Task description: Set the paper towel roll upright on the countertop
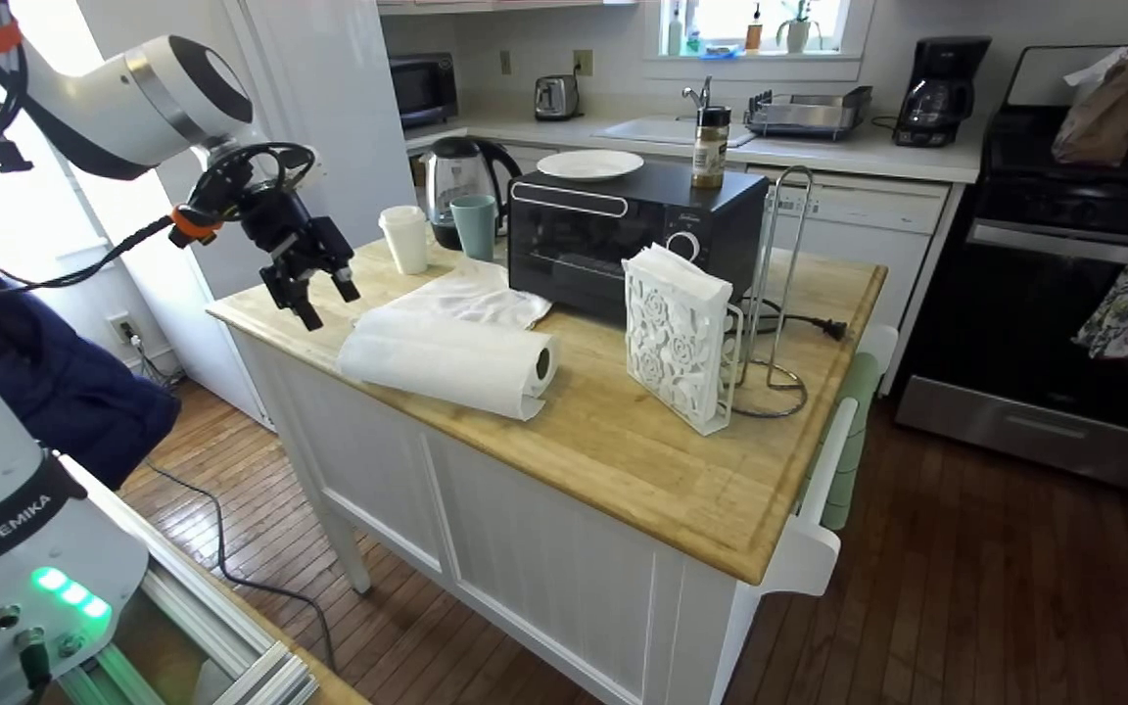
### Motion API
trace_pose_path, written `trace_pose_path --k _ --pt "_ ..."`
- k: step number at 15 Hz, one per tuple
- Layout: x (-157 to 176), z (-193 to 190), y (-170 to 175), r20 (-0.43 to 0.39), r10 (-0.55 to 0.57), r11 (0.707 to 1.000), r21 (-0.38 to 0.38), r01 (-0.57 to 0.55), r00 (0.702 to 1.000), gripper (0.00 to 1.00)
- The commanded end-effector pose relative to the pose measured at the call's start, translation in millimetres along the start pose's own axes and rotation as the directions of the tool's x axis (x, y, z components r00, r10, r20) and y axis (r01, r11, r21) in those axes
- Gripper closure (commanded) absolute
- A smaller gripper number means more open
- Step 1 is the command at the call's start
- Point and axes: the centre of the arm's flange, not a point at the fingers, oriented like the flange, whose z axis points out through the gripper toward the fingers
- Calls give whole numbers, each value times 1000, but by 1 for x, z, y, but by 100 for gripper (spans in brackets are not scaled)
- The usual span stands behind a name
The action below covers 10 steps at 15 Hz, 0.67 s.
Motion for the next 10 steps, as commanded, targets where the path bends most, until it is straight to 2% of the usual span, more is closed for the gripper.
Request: trace_pose_path --k 1,8,10 --pt "21 11 -17 -47 10 998 -55 -13 999 0" --pt "45 9 -34 -146 -5 994 -108 -11 989 0" --pt "52 7 -42 -149 -25 992 -123 6 989 0"
